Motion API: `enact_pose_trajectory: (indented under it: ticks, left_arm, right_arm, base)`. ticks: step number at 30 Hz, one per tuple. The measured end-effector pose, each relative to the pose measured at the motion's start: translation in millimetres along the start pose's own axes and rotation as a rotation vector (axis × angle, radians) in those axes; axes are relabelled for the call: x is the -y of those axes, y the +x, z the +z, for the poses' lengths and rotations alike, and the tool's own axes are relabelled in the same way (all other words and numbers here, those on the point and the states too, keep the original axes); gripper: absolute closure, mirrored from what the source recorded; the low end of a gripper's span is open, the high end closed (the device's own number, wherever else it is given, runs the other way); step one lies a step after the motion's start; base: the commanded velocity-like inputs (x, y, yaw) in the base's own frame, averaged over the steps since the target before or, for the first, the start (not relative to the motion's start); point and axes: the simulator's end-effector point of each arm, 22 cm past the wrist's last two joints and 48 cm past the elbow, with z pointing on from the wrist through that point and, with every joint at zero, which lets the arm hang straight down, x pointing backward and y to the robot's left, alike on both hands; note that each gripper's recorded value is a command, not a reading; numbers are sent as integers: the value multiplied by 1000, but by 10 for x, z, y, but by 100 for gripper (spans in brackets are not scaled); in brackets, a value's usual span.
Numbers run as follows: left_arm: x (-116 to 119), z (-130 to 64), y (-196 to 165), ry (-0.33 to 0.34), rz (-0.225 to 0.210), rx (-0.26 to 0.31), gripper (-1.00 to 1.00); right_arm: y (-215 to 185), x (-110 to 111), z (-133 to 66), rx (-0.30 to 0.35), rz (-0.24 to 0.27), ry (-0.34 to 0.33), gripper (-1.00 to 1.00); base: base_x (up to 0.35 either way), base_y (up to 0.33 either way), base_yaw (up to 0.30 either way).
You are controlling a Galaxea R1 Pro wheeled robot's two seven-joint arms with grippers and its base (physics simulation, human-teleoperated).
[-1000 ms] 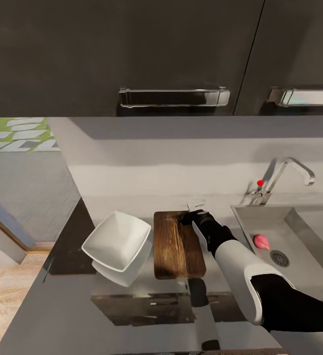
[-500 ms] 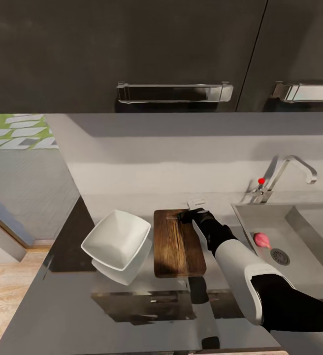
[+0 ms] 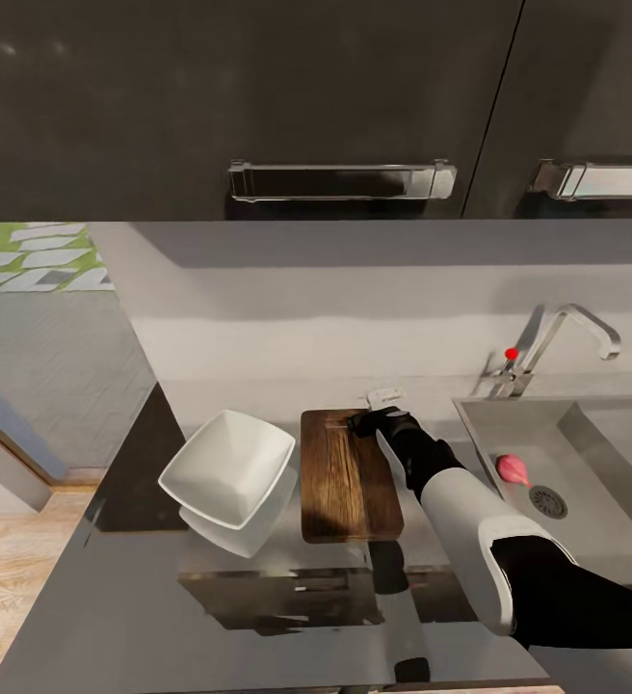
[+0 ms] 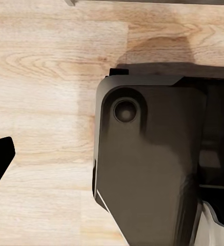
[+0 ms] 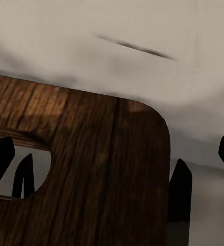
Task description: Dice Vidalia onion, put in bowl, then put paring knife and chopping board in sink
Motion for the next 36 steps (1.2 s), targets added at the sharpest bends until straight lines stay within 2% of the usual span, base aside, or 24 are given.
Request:
enact_pose_trajectory:
  ticks: [4, 5, 36]
  left_arm:
    - [-1, 0, 0, 0, 0, 0, -100]
    - [-1, 0, 0, 0, 0, 0, -100]
    - [2, -2, -31, 0, 0, 7, -100]
  right_arm:
    - [0, 0, 0, 0, 0, 0, -100]
    - [0, 0, 0, 0, 0, 0, 100]
    - [38, -2, -15, -10, -8, 2, 100]
  base:
    - [0, 0, 0]
    - [0, 0, 0]
    - [0, 0, 0]
